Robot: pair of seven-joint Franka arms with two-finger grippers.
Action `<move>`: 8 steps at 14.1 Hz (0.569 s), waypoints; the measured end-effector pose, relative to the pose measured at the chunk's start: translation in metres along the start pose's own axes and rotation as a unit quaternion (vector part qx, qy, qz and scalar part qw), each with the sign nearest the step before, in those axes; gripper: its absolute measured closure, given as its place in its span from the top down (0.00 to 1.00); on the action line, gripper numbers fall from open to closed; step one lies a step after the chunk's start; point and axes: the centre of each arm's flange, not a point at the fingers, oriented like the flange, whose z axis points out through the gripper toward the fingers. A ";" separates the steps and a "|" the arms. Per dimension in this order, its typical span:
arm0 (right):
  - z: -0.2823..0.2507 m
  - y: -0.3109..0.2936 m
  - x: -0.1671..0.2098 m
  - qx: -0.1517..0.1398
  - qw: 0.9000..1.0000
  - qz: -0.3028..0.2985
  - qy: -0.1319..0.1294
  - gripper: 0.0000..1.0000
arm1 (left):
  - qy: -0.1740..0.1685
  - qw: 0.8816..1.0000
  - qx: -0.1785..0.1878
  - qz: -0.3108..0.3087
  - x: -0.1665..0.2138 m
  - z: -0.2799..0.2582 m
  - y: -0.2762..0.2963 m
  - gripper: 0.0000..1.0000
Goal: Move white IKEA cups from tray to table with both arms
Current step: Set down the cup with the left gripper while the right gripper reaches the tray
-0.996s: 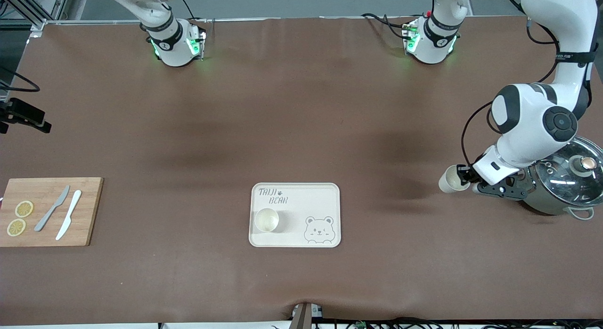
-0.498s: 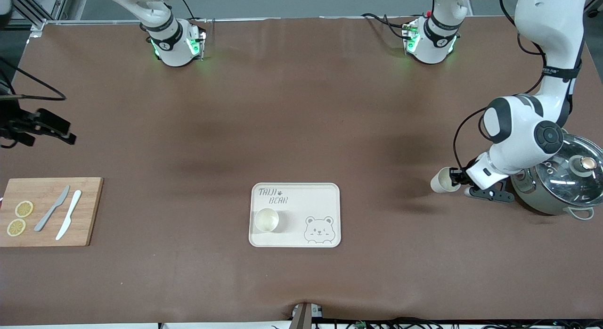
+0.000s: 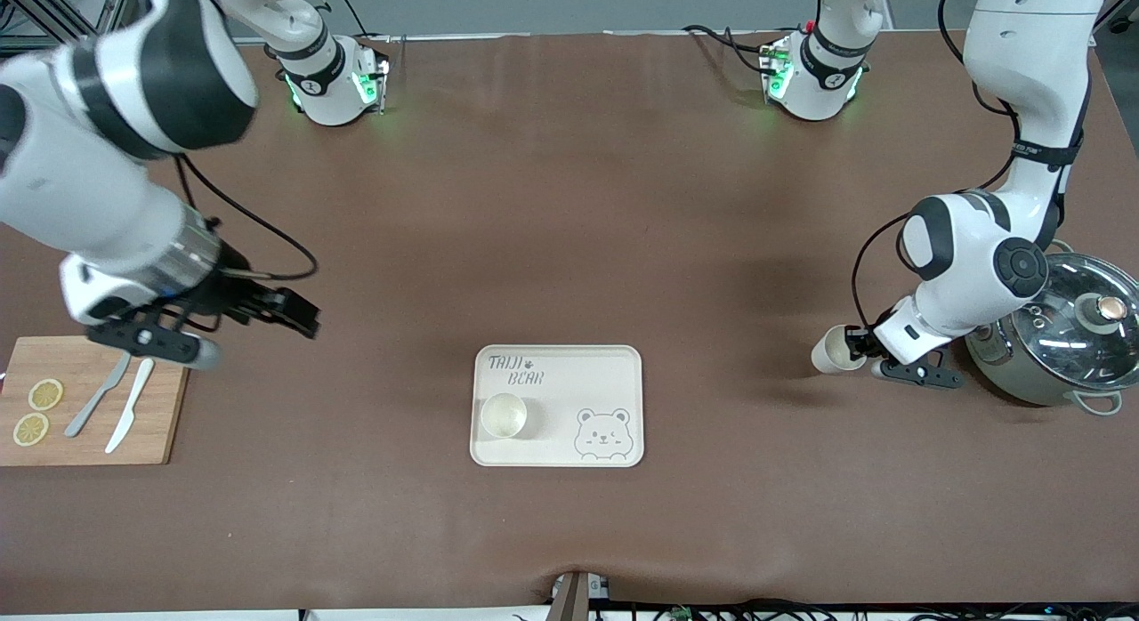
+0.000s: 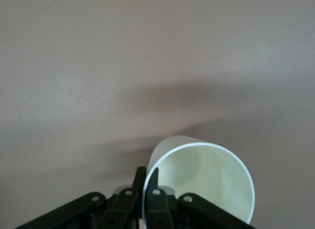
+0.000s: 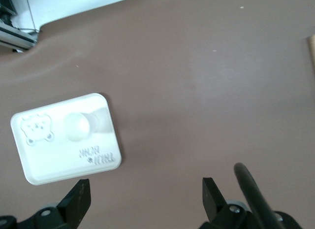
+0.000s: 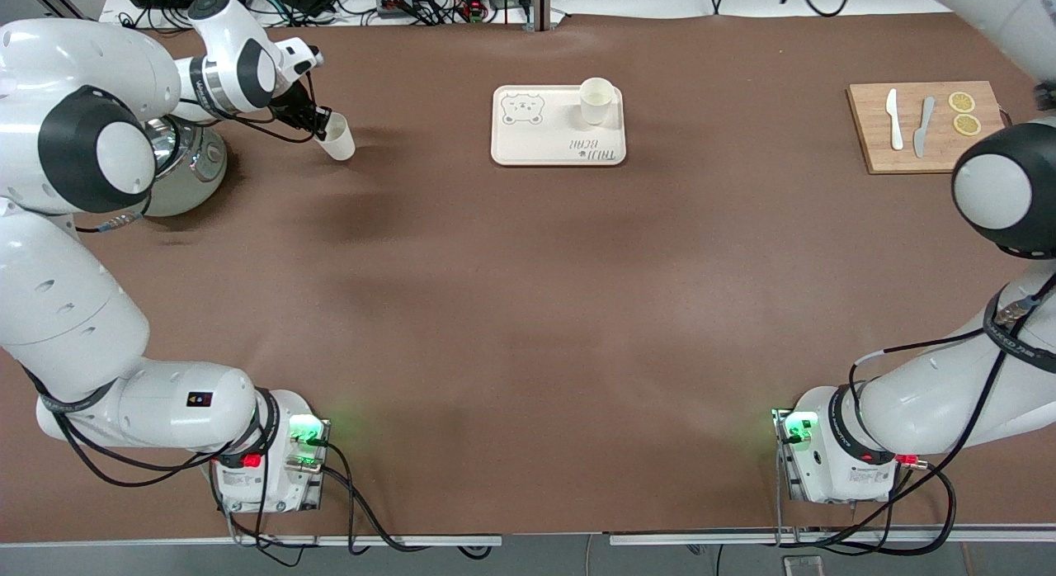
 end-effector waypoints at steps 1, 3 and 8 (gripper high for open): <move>0.014 -0.014 0.001 0.004 1.000 0.010 0.003 1.00 | 0.001 1.000 0.001 0.003 0.000 0.003 -0.001 0.04; 0.043 -0.043 0.004 0.008 1.000 0.028 0.004 1.00 | 0.001 1.000 0.001 0.004 0.000 0.008 -0.001 0.04; 0.124 -0.109 0.006 0.030 0.999 0.028 0.021 1.00 | 0.007 1.000 0.005 0.008 -0.001 0.015 -0.008 0.04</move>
